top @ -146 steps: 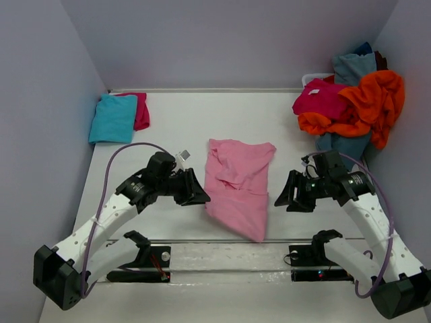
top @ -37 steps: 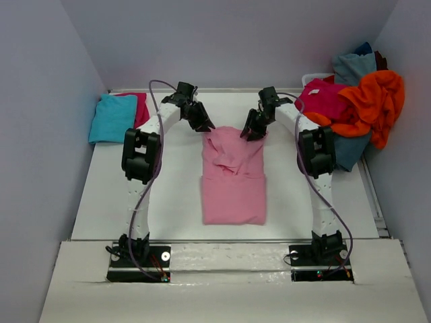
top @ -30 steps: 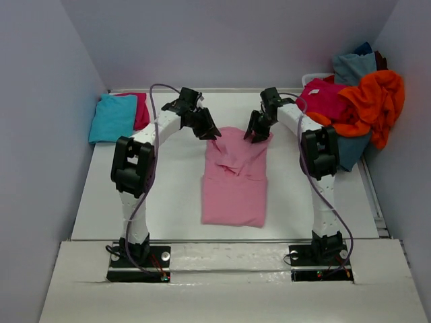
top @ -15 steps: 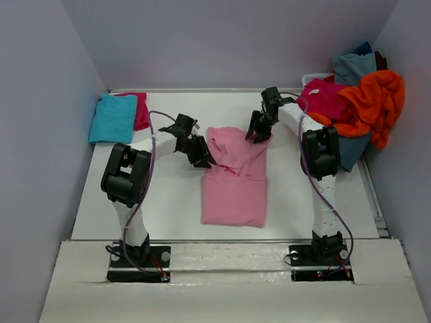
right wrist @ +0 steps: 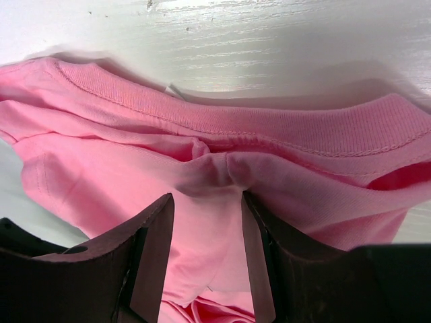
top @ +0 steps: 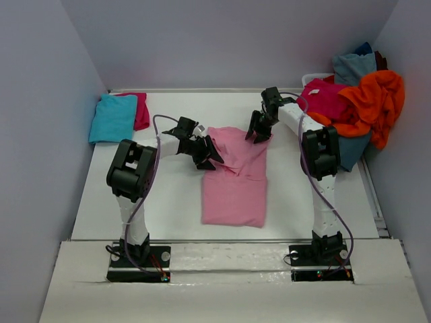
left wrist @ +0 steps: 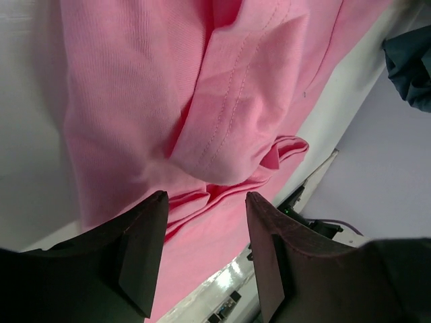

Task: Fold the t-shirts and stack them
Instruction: Smooth out the 2/3-rectangle-folded T-shirt at the center of the board.

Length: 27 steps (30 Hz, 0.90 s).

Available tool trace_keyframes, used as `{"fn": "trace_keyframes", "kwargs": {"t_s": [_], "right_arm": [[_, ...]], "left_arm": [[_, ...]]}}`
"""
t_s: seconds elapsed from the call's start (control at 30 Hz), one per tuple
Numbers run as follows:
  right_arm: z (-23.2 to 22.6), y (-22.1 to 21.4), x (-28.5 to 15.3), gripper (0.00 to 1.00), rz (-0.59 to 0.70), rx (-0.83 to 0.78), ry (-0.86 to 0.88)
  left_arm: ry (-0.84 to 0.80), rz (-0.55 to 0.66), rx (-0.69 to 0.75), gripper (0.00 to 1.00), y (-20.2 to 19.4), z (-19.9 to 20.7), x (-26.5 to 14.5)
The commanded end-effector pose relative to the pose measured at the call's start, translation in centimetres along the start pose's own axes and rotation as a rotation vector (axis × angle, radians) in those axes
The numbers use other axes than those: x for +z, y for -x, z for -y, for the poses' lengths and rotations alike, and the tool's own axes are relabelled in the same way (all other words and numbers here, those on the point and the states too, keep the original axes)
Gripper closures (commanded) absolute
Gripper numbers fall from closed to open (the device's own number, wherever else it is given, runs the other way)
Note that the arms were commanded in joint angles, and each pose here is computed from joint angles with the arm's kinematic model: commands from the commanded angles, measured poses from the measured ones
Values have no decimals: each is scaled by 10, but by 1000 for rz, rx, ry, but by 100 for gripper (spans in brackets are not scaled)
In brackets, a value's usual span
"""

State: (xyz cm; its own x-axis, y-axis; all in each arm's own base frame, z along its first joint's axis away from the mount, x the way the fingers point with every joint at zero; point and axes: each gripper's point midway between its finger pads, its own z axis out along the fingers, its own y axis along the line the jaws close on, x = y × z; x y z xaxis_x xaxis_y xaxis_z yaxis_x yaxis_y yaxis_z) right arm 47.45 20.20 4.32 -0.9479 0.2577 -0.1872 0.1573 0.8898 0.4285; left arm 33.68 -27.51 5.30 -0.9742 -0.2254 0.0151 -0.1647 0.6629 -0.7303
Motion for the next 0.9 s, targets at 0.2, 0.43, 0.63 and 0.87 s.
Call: {"fn": "trace_keyframes", "kwargs": {"t_s": [0.2,0.43,0.63,0.87], "right_arm": [[-5,7,-10,49,25,-22,20],[-5,7,-10,49,26,-21,18],[-6,9,-10,49,30,-21,20],[-3,7,-5,50,17,-15,15]], "left_arm": [[-147,6,18,40,22,30,-6],[-138,6,21,41,31,31,-2],[-102,0,7,41,31,18,1],[-58,17,-10,41,29,2,-7]]}}
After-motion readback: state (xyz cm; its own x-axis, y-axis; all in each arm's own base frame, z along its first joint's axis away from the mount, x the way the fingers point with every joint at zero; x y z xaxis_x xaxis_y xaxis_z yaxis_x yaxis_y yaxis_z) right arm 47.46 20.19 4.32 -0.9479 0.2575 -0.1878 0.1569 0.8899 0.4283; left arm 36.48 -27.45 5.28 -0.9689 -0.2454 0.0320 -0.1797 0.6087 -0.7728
